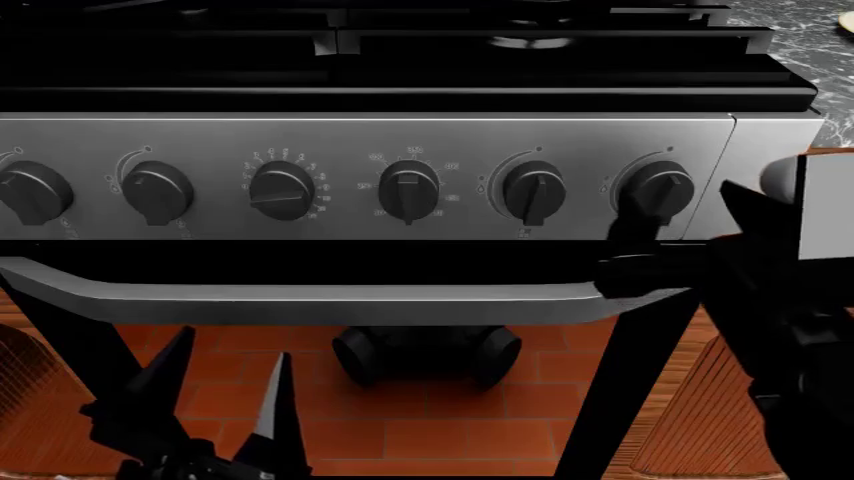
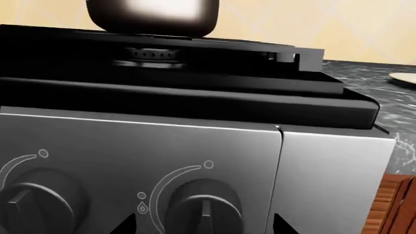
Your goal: Frozen meat rests on a plate on the counter. Retrieve the meat and place it in a pot on a burner. Then turn the burner on.
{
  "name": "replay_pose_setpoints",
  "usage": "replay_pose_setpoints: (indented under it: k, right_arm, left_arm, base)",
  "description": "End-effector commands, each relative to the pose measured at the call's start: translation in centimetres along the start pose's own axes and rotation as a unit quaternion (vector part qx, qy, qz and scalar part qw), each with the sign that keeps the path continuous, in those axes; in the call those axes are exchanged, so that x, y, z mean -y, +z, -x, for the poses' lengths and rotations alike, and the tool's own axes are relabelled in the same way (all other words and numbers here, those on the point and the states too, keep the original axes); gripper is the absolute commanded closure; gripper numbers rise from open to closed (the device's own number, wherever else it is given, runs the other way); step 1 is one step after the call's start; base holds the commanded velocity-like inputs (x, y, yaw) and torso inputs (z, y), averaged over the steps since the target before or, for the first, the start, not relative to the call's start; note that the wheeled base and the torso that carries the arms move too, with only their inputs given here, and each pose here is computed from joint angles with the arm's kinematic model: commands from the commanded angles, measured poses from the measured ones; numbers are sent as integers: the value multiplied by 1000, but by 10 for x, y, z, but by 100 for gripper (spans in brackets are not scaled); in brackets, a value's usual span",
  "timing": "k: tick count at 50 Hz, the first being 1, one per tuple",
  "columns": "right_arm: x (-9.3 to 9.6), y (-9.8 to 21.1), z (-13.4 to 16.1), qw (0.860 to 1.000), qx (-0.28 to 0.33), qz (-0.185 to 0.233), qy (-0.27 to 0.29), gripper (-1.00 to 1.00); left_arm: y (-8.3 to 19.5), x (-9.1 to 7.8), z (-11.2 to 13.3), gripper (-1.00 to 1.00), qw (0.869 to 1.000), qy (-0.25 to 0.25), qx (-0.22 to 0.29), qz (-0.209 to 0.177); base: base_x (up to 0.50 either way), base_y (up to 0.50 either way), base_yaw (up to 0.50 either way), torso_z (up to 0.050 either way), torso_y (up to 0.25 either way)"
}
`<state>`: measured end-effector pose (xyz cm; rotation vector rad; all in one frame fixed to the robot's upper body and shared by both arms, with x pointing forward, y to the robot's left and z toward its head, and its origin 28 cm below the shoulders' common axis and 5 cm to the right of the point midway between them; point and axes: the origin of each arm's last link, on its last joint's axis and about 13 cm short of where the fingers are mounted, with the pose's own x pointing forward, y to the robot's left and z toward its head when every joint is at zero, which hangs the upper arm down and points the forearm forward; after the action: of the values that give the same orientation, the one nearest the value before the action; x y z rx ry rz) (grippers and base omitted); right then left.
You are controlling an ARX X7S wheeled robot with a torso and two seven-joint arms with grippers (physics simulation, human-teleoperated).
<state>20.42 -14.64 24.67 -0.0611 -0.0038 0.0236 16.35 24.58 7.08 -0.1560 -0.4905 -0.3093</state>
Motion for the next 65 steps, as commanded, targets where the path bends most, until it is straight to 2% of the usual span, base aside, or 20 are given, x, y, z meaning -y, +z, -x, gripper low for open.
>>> replay_pose_setpoints:
  k: [1, 57, 58, 65]
  right_arm:
    - [0, -4, -6, 1000, -15, 3, 1, -100]
    - [-4, -8, -27, 1000, -18, 9, -2, -100]
    - [-5, -8, -27, 1000, -19, 10, -3, 100]
    - [-5, -8, -24, 1000, -20, 10, -5, 100]
  left_arm:
    - [2, 0, -1, -100, 1000, 4, 2, 3]
    - [2, -2, -1, -100, 1000, 16, -1, 12]
    - [3, -2, -1, -100, 1000, 16, -1, 12]
    - [4, -2, -1, -100, 1000, 17, 1, 14]
  base:
    - [0, 0, 0, 0, 0]
    - [0, 0, 0, 0, 0]
    - [0, 0, 0, 0, 0]
    - [0, 0, 0, 0, 0]
